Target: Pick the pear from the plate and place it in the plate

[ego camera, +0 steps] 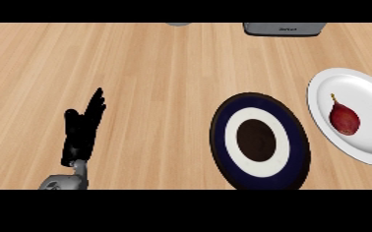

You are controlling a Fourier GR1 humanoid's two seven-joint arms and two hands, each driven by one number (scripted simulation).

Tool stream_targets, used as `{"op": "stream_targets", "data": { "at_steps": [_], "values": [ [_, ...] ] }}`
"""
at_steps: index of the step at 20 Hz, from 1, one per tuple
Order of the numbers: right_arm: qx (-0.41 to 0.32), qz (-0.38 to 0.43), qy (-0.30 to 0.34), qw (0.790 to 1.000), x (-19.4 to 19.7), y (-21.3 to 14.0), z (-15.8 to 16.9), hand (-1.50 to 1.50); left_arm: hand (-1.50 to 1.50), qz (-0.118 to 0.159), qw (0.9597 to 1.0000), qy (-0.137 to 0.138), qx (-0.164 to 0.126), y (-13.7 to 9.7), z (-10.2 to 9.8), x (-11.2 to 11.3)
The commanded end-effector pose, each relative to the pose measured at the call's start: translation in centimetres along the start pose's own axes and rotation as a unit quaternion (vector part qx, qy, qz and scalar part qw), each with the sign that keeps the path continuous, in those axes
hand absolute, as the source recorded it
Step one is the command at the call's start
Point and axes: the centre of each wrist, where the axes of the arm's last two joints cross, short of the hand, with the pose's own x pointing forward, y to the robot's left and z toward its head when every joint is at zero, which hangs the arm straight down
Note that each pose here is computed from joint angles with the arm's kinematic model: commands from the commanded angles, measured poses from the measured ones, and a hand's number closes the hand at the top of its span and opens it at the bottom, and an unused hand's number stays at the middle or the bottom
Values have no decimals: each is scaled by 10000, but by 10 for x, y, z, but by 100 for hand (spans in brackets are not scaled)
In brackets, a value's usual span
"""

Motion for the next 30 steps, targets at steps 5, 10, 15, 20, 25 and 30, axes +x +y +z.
{"op": "stream_targets", "data": {
  "at_steps": [5,10,15,20,25,30],
  "values": [
    [452,-432,-617,9961,-18,10,14,-150,0,37,10000,-21,-80,3,2,9],
    [249,-148,-355,9989,-14,8,10,-150,0,-44,9999,30,-140,1,13,14],
    [173,30,-248,9995,-40,28,28,-150,0,-85,9999,-27,-103,-1,12,-11],
    [38,190,-163,9997,-30,14,25,-150,0,-27,9999,-83,-65,-5,1,3],
    [-98,384,-145,9991,-34,17,29,-150,0,-15,9999,-29,-104,-3,1,6],
    [-195,447,48,9988,-39,7,46,-150,0,-33,9999,-109,-85,-1,-1,7]
  ]
}}
